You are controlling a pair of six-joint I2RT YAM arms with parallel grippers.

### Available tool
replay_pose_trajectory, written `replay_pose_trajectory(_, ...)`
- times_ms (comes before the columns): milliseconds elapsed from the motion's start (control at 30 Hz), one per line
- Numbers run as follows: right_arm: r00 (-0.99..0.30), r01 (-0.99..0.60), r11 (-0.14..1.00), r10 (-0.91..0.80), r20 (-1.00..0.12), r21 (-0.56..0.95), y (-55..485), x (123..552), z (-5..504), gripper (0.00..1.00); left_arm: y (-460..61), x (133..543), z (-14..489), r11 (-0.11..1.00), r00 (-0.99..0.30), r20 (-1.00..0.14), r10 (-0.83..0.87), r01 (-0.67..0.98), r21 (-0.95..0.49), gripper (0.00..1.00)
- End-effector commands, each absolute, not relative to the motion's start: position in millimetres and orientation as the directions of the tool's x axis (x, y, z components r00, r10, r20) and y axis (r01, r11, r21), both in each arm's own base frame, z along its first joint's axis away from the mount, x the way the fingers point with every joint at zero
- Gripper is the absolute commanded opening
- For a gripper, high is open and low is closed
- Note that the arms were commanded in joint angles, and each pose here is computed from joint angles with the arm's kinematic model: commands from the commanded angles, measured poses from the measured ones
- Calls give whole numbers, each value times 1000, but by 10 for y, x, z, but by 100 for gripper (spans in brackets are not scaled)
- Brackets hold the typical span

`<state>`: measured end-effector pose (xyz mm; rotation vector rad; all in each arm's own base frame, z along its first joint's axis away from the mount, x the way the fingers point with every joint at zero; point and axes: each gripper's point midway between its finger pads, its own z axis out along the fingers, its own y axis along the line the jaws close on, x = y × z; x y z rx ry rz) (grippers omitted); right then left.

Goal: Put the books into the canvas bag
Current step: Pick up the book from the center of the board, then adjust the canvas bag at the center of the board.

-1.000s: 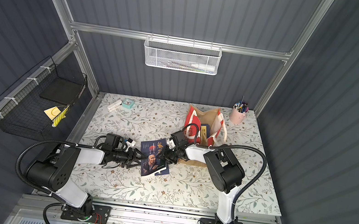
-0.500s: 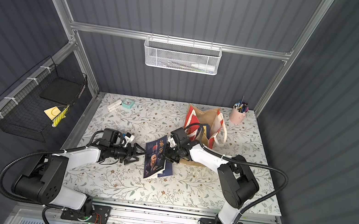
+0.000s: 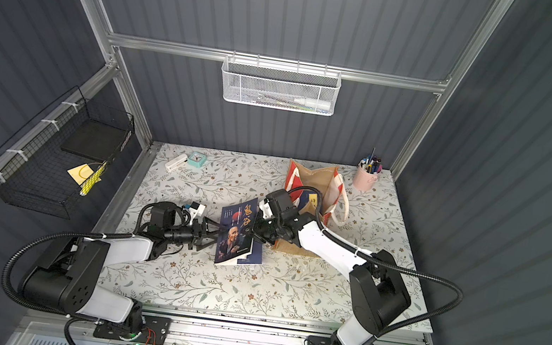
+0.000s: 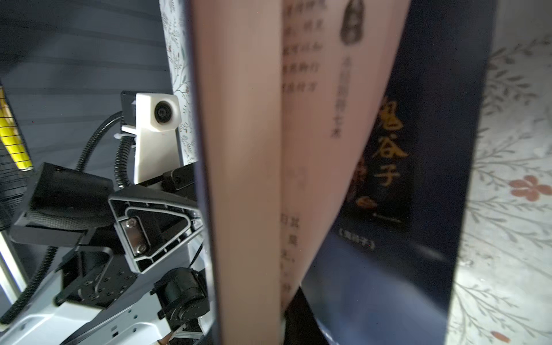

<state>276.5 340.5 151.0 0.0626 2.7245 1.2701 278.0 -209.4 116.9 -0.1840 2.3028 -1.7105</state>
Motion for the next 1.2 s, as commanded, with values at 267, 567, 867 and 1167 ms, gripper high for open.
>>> replay_pose_trajectory(267, -979, -83, 521, 117, -167, 849, 3462, 2756, 2282, 27, -2270, 2872, 1874, 161, -961, -201, -191, 171, -972, 27)
replay_pose_trajectory(567, -965, -148, 651, 70, -253, 745, 3101, 2567, 2487, 43, -2197, 2912, 2182, 334, -938, -308, -157, 243, -911, 0)
replay_pose_trajectory(867, -913, -152, 825, 95, -398, 544, 2344, 2423, 2560, 57, -2105, 3096, 2743, 477, -875, -465, -136, 353, -805, 0)
replay_pose_trajectory(1167, -846, -73, 884, 190, -498, 462, 1418, 2632, 2902, 65, -2216, 3274, 3833, 480, -746, -643, -175, 505, -717, 0)
